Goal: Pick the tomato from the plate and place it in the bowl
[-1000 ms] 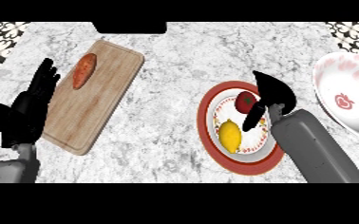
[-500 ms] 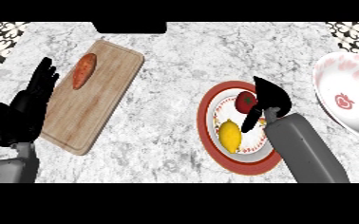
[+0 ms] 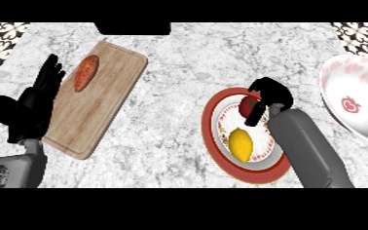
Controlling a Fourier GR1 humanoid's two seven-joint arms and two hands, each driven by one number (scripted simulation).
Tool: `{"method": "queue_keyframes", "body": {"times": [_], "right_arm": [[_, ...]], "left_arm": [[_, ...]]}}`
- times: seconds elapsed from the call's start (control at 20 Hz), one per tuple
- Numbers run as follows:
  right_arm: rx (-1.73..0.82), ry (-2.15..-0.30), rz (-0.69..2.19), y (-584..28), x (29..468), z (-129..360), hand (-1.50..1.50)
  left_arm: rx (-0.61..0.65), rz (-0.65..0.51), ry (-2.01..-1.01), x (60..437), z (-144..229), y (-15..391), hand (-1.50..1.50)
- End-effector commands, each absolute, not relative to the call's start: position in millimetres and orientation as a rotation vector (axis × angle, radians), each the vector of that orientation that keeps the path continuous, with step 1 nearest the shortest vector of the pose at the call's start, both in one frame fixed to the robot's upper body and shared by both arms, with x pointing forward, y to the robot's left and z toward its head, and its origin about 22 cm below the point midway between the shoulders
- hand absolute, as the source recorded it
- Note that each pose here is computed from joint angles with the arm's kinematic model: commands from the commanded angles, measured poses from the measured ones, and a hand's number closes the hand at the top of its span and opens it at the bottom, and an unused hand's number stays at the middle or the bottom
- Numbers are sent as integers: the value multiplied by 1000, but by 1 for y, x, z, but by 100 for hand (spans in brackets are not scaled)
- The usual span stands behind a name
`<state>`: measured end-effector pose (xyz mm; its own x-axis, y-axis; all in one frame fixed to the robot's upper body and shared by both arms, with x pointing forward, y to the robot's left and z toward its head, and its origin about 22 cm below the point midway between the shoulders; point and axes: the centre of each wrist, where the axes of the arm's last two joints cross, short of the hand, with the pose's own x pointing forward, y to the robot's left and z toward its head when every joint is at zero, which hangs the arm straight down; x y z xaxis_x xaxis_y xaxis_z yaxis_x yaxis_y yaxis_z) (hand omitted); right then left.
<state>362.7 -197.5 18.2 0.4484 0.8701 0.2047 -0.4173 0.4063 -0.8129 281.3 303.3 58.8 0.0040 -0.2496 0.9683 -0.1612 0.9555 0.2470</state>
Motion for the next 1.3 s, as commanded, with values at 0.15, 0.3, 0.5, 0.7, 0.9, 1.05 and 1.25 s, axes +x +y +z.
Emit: {"method": "queue_keyframes", "body": {"times": [0.15,0.3,0.5,0.7,0.9,1.05,1.25], "right_arm": [[-738,-728,929,-198,361,4,150],[-803,-743,882,-193,369,0,150],[-847,-819,931,-198,370,13,150],[-898,-878,981,-203,349,21,150],[-988,-957,951,-193,350,61,150],[-1119,-1020,907,-206,327,86,150],[-1341,-1145,742,-204,327,152,150]], "left_arm": [[338,-77,-1579,273,48,322,0],[316,-80,-1570,278,70,304,0],[337,-72,-1577,287,52,317,0],[325,-59,-1574,261,67,302,0],[341,-55,-1567,284,65,304,0],[327,-52,-1566,264,48,308,0],[335,-64,-1560,274,56,323,0]]}}
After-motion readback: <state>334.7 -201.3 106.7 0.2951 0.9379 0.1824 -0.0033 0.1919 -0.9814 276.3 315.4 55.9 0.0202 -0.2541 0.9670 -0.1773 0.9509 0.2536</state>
